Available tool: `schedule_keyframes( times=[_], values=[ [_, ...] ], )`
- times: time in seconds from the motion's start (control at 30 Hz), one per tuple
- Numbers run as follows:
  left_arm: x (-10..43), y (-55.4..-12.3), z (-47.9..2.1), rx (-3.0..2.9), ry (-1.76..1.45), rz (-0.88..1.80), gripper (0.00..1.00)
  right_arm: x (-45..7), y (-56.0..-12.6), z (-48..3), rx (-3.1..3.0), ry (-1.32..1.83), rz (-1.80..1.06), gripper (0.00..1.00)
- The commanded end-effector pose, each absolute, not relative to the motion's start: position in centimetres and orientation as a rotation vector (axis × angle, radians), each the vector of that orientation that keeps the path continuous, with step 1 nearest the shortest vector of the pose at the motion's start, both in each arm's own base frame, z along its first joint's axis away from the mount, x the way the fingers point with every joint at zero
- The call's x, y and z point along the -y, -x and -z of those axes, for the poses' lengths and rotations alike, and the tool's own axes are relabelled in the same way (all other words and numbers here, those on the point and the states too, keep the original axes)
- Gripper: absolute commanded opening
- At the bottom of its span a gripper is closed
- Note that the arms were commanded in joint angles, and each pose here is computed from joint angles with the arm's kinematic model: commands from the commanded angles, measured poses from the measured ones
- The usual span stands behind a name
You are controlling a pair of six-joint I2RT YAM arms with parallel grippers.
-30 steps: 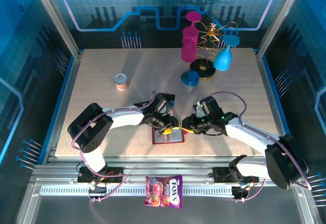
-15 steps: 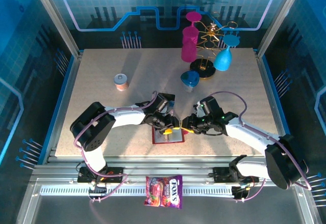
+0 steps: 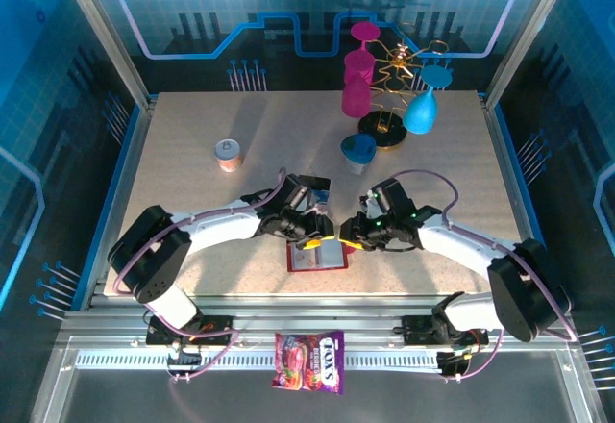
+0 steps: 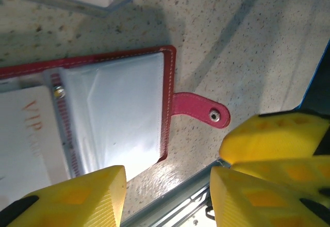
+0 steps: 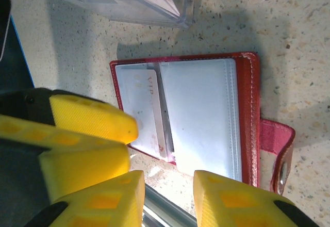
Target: Take the credit cards out of the card holder
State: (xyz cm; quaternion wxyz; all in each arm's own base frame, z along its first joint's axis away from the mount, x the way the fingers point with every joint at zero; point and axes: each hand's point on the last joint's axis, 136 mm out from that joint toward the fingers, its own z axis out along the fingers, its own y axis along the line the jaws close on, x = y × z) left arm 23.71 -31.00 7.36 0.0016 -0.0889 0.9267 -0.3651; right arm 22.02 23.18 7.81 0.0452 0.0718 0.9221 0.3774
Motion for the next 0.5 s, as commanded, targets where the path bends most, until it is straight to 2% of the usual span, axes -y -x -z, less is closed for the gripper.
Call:
schedule_keyframes(
  times=[0.0,0.2,0.47],
  values=[
    [28.9,-23.1,-6.7,-2.920,0.320,1.076,0.47,-24.3,-22.3,-8.3,-2.816,-0.169,-1.192,0.32],
    [26.6,-22.7,-6.2,-2.904,0.407,1.045,0.45,-25.9,-22.4,-7.7,-2.845,-0.130,-1.198,0.32],
    [24.1,-22.0,-5.0,-2.899,0.515,1.006,0.35,-28.8,-21.9,-6.4,-2.895,-0.065,-1.219,0.30]
  ],
)
